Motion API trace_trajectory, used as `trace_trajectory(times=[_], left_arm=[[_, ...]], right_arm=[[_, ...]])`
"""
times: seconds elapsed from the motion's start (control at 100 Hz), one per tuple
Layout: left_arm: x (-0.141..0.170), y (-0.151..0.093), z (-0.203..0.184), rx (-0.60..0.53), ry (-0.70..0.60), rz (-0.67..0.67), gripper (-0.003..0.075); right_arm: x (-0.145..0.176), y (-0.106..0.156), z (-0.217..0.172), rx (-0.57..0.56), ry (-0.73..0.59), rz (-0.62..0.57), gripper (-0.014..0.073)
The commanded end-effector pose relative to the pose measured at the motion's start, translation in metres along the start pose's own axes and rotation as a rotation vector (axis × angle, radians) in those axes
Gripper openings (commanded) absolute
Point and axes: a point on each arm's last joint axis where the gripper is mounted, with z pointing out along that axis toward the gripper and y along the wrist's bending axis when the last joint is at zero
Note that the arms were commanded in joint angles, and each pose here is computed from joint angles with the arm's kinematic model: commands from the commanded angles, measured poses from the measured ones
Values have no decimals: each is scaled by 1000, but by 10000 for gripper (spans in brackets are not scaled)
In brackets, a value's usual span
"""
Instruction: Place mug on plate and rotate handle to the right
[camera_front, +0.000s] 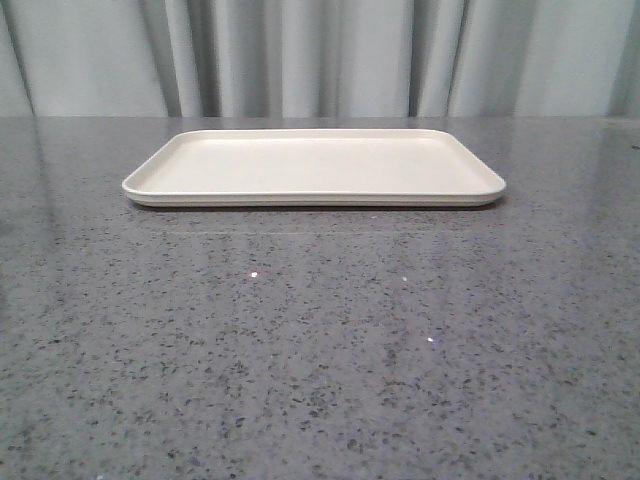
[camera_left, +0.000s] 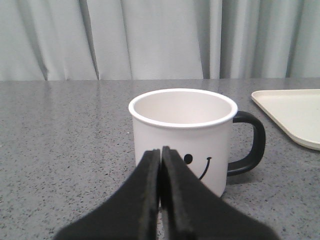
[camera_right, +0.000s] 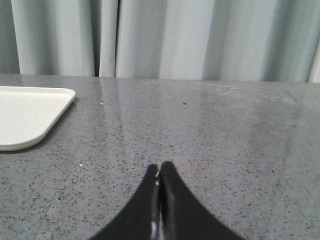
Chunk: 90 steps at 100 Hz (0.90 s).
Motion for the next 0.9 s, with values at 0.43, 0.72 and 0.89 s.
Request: trace_trajectory(times=[0.43, 0.72, 0.89], left_arm=[[-34, 0, -8, -4, -194, -4, -19], [-85, -2, -12, 8, -138, -7, -19], [-110, -3, -2, 14, -65, -11, -19]], right_arm=[[-28, 1, -6, -1, -113, 20, -69], [-69, 1, -12, 11, -24, 21, -69], [-82, 1, -4, 16, 51, 22, -69]])
